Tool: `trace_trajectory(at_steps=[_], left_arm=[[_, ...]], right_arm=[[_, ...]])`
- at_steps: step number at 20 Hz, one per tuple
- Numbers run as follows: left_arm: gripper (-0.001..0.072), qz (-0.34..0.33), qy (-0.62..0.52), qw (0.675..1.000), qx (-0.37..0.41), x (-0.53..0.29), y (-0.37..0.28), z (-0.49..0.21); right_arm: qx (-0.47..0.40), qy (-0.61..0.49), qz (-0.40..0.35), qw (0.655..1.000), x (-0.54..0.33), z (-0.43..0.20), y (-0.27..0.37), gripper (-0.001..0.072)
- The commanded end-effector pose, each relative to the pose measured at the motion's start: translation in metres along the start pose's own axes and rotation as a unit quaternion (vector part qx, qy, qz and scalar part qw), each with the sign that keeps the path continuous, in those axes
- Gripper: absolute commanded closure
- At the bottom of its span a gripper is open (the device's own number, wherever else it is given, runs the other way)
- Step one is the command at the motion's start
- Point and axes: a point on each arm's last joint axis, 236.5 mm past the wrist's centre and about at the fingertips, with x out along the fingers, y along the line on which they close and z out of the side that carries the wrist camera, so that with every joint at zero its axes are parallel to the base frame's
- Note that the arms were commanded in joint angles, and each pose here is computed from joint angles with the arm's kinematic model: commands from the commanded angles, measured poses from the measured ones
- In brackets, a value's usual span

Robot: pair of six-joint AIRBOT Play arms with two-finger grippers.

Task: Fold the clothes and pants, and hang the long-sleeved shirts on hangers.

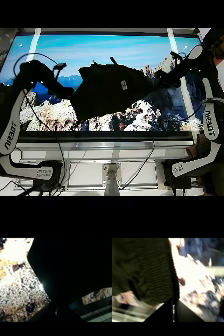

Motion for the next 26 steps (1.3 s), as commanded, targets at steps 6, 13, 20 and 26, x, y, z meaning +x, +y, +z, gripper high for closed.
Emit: trace_trajectory(at_steps=[6,13,20,26], left_arm=[[0.0702,0.095,0.084,0.989,0.072,0.06,0.009,-0.049],[0.07,0.192,0.008,0.981,0.036,0.027,0.056,-0.022],[0.021,0.115,-0.052,0.992,0.017,0.035,0.013,0.003],[0.0215,0.076,-0.336,0.937,-0.062,-0.081,0.001,0.13]], right_arm=[[0.032,0.103,-0.123,0.987,0.039,-0.086,-0.079,0.0698],[0.062,0.09,-0.161,0.981,0.026,-0.102,-0.093,0.0695],[0.087,0.042,-0.146,0.985,0.013,-0.077,-0.08,0.0069],[0.057,-0.168,-0.088,0.98,-0.046,0.032,-0.04,0.0072]])
